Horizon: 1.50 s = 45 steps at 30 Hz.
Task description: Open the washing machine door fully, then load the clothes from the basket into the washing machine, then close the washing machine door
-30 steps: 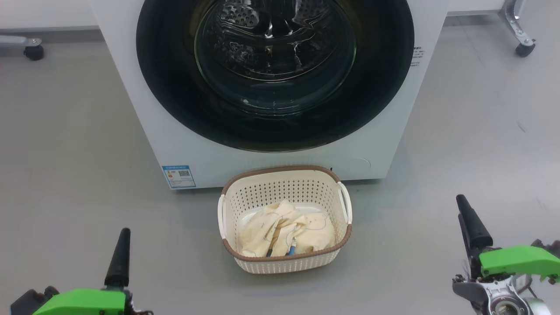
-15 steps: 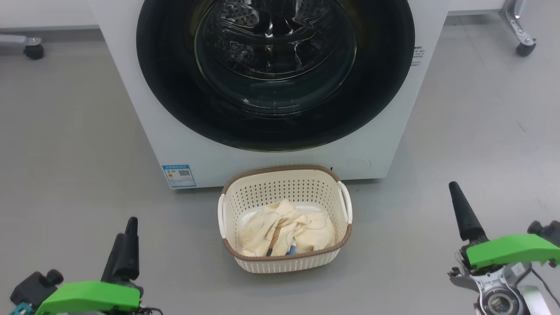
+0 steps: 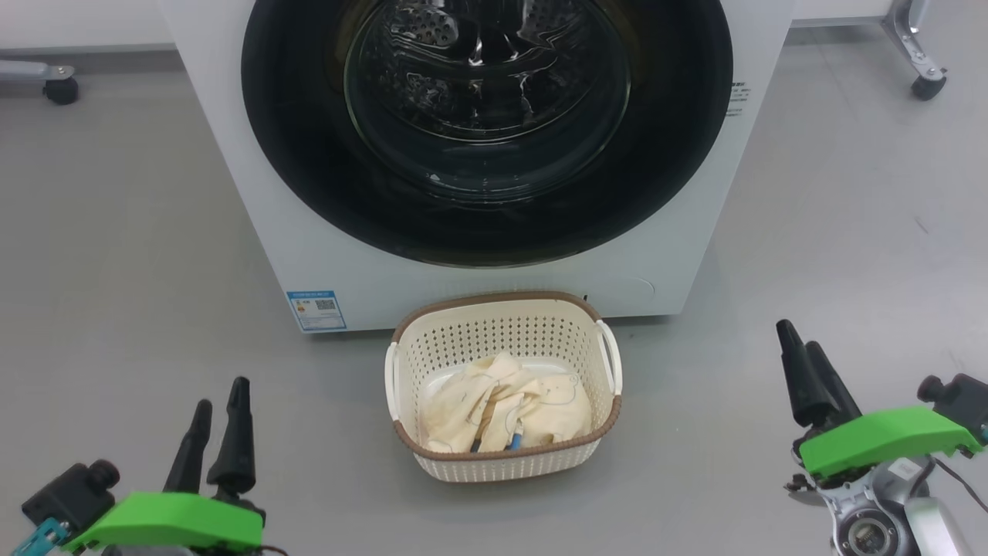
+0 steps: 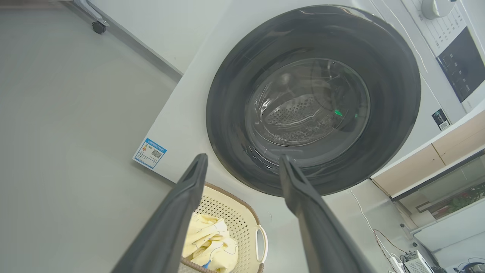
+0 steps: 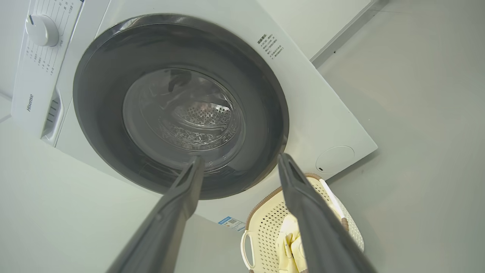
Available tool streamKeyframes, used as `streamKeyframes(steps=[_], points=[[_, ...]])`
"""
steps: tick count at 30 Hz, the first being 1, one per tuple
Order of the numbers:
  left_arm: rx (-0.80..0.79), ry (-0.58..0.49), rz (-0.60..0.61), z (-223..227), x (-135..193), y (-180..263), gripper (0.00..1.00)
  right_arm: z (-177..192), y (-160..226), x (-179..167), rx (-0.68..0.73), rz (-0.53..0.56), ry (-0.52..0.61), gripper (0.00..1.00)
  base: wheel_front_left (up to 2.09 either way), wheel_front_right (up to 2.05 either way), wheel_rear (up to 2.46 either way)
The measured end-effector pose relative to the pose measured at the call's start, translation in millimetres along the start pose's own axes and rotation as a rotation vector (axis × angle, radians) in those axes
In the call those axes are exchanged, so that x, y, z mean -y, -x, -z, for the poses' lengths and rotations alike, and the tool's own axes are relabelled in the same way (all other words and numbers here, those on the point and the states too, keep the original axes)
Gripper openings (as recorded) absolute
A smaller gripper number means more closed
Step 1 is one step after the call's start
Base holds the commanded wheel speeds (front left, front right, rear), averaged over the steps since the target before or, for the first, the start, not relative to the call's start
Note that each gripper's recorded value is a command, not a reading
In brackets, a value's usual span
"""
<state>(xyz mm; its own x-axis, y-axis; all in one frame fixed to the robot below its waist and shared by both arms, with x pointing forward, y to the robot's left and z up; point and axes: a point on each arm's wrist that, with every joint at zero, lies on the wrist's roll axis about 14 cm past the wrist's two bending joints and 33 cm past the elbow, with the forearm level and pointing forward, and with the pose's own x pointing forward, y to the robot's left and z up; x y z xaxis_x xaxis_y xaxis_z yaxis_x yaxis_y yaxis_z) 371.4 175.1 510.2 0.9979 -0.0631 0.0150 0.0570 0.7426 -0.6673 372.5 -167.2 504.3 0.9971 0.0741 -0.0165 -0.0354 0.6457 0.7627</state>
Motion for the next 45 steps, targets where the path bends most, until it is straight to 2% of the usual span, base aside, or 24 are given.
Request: streamKeyframes(steps=[20,45], points=[[0.005,-0.299,0.019,-2.7,1.0,0.9,1.00,-4.8,-2.2,-1.1,0.001,-0.001,0.247,1.00,0.00,0.00,0.00],[0.034,-0.595,0.068,-4.7,8.9,1.1,1.00,-5.5,-5.3,-4.2,-0.005,-0.013,0.510,1.00,0.00,0.00,0.00]])
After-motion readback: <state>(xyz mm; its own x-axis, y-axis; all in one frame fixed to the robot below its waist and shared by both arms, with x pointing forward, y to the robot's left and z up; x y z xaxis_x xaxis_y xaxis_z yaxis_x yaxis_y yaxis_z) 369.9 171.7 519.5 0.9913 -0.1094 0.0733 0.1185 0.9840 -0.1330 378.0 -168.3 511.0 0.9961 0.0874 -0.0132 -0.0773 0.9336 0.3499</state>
